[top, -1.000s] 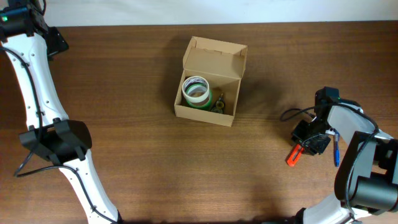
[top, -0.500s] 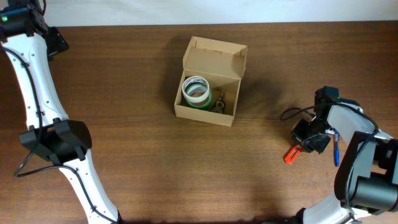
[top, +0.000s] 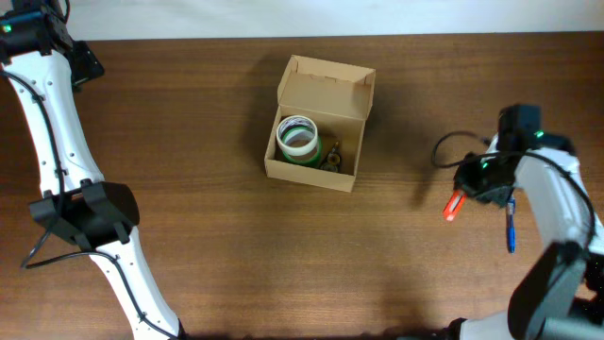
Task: Pack container
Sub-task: 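Carry the orange box cutter over the box with the right gripper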
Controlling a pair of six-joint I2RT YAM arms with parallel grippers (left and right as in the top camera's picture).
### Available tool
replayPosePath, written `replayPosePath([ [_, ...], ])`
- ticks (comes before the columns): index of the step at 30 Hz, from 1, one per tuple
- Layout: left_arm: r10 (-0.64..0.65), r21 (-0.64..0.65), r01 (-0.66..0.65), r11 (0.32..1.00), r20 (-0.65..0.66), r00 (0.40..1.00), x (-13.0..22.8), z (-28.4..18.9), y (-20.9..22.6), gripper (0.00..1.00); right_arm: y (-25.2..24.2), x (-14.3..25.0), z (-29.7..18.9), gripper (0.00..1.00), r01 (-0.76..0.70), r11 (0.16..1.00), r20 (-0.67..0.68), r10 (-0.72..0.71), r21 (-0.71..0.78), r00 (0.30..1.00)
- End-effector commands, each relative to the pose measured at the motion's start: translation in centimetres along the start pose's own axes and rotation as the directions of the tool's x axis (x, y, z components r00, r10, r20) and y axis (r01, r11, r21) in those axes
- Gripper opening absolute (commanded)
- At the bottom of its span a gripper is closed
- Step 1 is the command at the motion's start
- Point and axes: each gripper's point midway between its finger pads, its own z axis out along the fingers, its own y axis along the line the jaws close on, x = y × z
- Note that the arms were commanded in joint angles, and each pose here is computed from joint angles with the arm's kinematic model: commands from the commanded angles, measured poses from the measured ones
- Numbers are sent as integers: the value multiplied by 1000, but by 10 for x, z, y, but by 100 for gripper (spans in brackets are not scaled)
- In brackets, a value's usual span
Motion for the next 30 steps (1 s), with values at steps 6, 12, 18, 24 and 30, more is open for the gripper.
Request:
replayPosePath([
  [6, -2, 5, 2, 1000, 25, 1000, -4, -14, 7, 100, 52, -26, -89, 8, 334, 942, 168, -323, -40, 931],
  [12, -3, 5, 3, 1000, 25, 1000, -4, -14, 7, 100, 114, -13, -125, 8, 601, 799, 250, -576, -30, 778],
  [18, -2, 5, 2, 1000, 25, 1000, -4, -14, 7, 100, 180, 29, -132, 8, 820, 572, 280, -783, -27, 555],
  [24, -3, 5, 3, 1000, 25, 1000, -4, -14, 7, 100, 225, 74, -110, 8, 934, 352, 209, -919, 56, 334],
  [30, -2, 5, 2, 1000, 25, 1000, -4, -14, 7, 100, 255, 87, -81, 8, 962, 248, 132, -964, 113, 233],
])
